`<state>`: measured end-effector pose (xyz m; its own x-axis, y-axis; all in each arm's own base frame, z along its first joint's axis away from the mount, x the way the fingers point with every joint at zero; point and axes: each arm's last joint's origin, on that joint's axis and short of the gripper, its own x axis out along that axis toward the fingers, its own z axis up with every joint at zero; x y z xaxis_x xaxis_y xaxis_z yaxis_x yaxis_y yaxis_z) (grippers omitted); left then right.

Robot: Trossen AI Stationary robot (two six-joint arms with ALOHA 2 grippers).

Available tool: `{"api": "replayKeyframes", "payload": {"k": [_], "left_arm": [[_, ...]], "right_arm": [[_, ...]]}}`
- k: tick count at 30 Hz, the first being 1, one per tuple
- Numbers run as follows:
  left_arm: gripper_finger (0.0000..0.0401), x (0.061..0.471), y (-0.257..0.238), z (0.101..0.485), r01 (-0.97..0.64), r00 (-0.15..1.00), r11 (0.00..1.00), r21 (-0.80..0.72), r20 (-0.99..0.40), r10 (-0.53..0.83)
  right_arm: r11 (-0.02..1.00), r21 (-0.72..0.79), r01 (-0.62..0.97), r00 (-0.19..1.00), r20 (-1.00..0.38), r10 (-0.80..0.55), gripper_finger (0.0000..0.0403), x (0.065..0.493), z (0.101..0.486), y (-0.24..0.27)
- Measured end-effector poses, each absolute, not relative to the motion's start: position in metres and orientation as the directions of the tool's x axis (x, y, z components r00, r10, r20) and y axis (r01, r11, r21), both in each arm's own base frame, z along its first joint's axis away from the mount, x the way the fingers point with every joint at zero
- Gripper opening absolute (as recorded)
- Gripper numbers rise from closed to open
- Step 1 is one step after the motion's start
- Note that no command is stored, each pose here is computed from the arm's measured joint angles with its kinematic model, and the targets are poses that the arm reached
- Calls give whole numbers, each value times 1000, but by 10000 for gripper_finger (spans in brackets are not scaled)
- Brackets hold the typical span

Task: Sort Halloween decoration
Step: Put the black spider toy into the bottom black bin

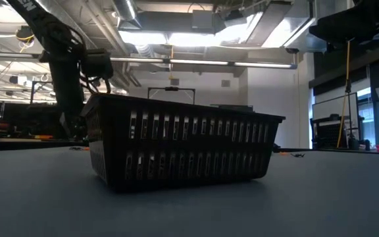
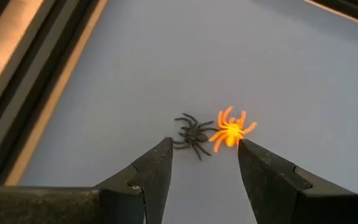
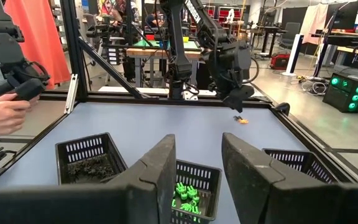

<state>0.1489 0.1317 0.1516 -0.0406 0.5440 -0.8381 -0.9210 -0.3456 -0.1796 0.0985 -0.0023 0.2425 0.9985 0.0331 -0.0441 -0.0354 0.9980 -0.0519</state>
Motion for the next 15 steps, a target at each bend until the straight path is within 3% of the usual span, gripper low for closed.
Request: {"api": "replayKeyframes", "payload": {"k": [15], "left_arm": [[176, 141, 154, 125, -927, -21, -337, -162, -877, 480]], "right_arm": [[998, -52, -36, 998, -44, 33, 127, 99, 243, -2]]}}
